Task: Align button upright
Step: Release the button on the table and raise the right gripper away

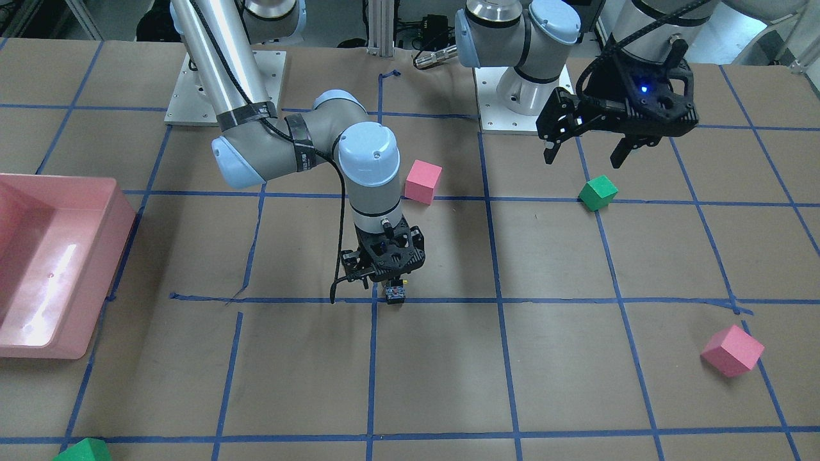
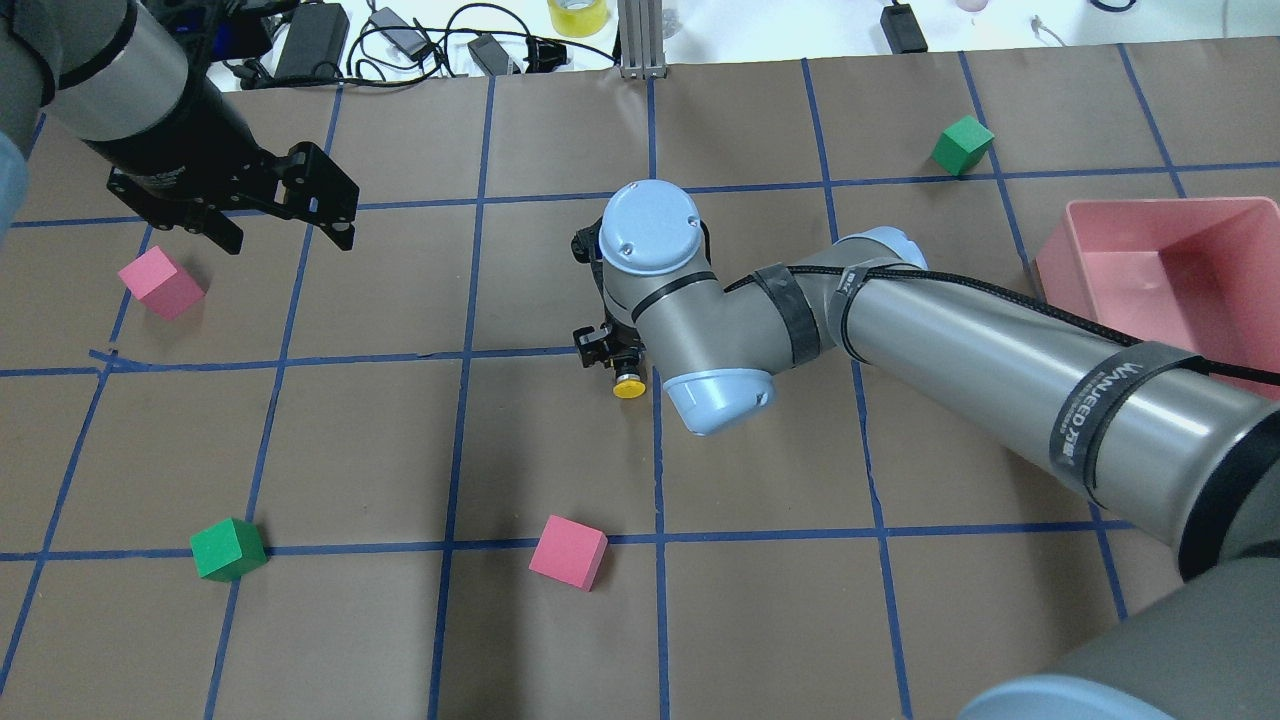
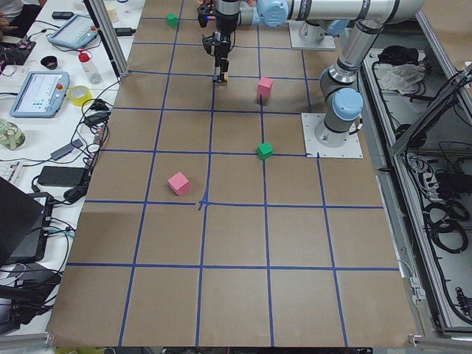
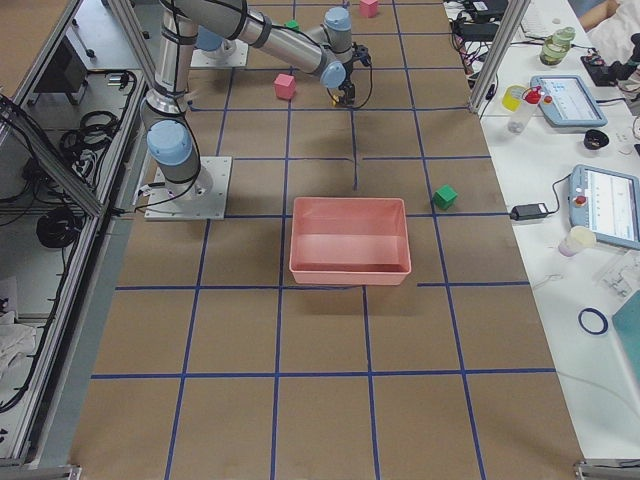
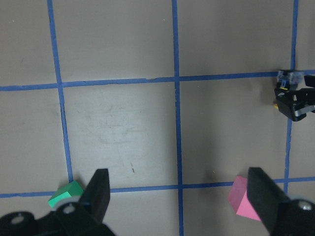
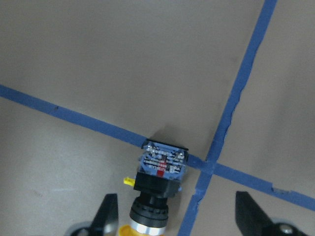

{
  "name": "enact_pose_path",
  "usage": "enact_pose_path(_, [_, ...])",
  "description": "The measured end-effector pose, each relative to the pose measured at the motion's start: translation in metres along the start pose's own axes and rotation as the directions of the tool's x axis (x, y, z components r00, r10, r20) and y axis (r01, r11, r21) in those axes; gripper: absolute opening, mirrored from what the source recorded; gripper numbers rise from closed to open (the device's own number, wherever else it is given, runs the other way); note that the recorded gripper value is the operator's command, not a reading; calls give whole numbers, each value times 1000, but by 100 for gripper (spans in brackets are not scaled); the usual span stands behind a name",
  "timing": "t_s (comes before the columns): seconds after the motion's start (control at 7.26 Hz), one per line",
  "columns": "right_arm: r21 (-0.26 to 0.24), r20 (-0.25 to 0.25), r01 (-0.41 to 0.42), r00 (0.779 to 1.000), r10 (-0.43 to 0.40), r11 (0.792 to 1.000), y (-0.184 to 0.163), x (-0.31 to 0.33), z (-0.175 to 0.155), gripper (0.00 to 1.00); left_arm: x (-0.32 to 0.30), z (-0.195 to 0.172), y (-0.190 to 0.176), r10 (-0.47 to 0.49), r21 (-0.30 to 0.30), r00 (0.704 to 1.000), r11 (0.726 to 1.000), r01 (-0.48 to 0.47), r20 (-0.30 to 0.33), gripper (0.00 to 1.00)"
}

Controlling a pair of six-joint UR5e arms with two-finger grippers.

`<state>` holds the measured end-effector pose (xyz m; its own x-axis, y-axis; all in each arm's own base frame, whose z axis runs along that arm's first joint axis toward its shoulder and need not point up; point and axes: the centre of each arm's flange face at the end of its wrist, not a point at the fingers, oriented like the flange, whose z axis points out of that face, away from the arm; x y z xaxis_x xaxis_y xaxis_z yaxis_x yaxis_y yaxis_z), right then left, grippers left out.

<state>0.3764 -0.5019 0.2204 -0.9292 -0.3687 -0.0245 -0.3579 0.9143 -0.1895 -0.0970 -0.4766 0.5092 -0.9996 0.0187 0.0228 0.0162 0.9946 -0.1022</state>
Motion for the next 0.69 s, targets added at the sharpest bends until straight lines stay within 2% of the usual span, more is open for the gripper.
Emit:
enact_pose_path(0.28, [23, -8, 36, 999, -35, 999, -8, 17, -38, 100, 1, -8, -2, 3, 31, 1000, 1000, -3, -2, 100])
enact_pose_path(0.41, [11, -17, 27, 999, -26, 1000, -13, 43, -63, 100, 2, -7, -2, 13, 33, 1000, 999, -13, -10, 100])
enact_pose_path(0.69, [-44, -40, -10, 999, 8, 999, -17, 122, -129, 100, 4, -2, -5, 13, 38, 998, 999, -11, -65, 100])
